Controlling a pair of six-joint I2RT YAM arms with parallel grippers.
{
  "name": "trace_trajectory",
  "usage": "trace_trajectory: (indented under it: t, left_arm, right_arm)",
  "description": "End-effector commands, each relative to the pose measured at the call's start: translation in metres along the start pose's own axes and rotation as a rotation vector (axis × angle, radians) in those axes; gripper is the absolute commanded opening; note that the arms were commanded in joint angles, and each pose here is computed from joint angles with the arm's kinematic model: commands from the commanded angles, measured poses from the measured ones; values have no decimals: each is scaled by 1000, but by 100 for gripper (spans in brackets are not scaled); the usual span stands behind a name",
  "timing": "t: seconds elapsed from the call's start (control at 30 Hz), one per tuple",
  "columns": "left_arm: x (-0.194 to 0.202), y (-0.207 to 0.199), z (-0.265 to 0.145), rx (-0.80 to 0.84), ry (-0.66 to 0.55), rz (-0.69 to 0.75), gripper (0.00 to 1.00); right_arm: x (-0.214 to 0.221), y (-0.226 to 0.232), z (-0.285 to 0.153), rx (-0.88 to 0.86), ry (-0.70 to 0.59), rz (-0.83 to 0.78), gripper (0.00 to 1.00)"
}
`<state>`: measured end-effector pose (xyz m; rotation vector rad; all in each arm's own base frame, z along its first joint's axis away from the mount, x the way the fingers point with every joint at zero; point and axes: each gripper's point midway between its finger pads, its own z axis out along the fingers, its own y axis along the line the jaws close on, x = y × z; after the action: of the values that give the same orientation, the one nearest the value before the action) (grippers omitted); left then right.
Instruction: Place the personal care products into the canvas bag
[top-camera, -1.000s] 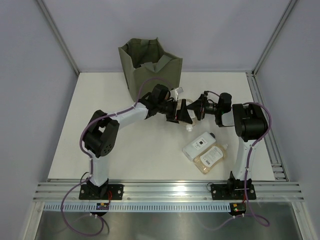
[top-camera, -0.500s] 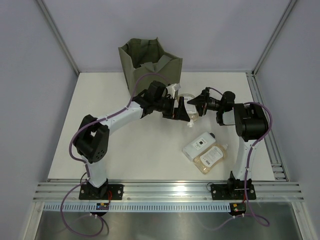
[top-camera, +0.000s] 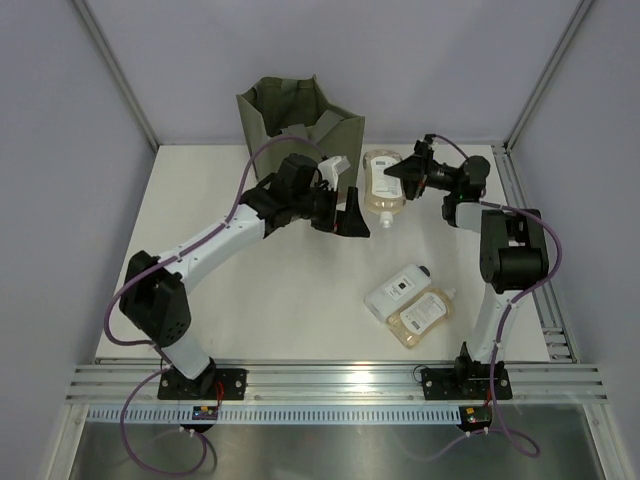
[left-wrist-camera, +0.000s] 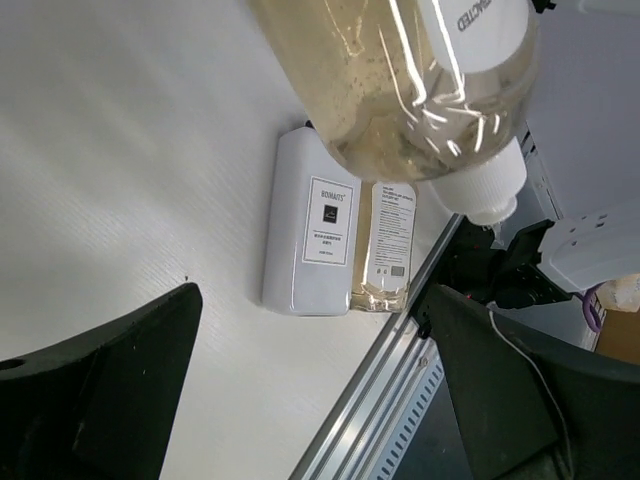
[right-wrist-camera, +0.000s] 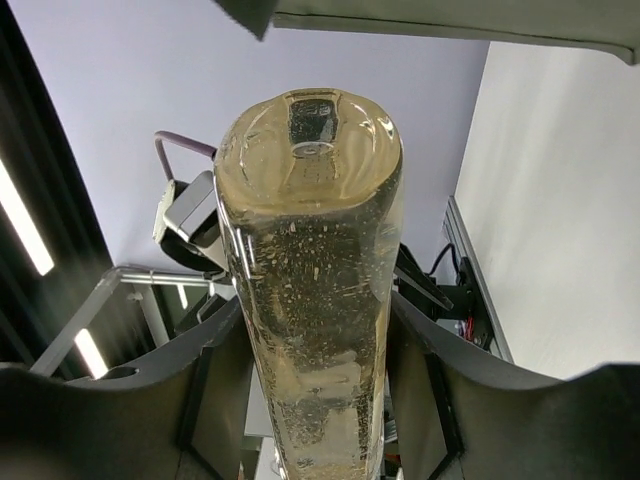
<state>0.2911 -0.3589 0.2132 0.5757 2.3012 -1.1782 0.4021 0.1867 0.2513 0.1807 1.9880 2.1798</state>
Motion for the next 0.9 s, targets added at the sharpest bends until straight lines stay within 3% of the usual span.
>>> trace_trajectory:
  t: [0.0, 0.2, 0.23, 0.3, 0.5, 0.53, 0.57, 0.73, 0.77, 0.87]
  left_arm:
    - [-17, -26, -40, -1, -81, 113, 99]
    - [-8, -29, -85, -90, -151, 168, 99]
    - [-6, -26, -90, -107, -163, 165, 99]
    - [1, -23, -102, -130, -192, 156, 99]
    - [21, -11, -126, -205, -245, 84, 99]
    - [22, -14, -134, -206, -266, 77, 99]
    - [26, -10, -137, -230, -267, 63, 99]
    - [43, -1, -156, -291, -300, 0, 99]
    - [45, -1, -163, -303, -322, -5, 99]
    - [52, 4, -169, -322, -343, -35, 99]
  right_arm:
    - [16, 95, 4, -139, -6, -395, 0]
    - [1, 151, 41, -113, -6, -553, 0]
    - [-7, 149, 49, -83, -13, -490, 0]
    - [-14, 175, 67, -95, -25, -594, 0]
    - [-47, 205, 137, -101, -59, -573, 0]
    - [-69, 174, 150, -52, -74, -490, 0]
    - [-66, 214, 157, -109, -128, -580, 0]
    - [-126, 201, 182, -75, -442, -597, 0]
    - [-142, 213, 179, -78, -565, -642, 0]
    - [-160, 219, 184, -75, -731, -743, 0]
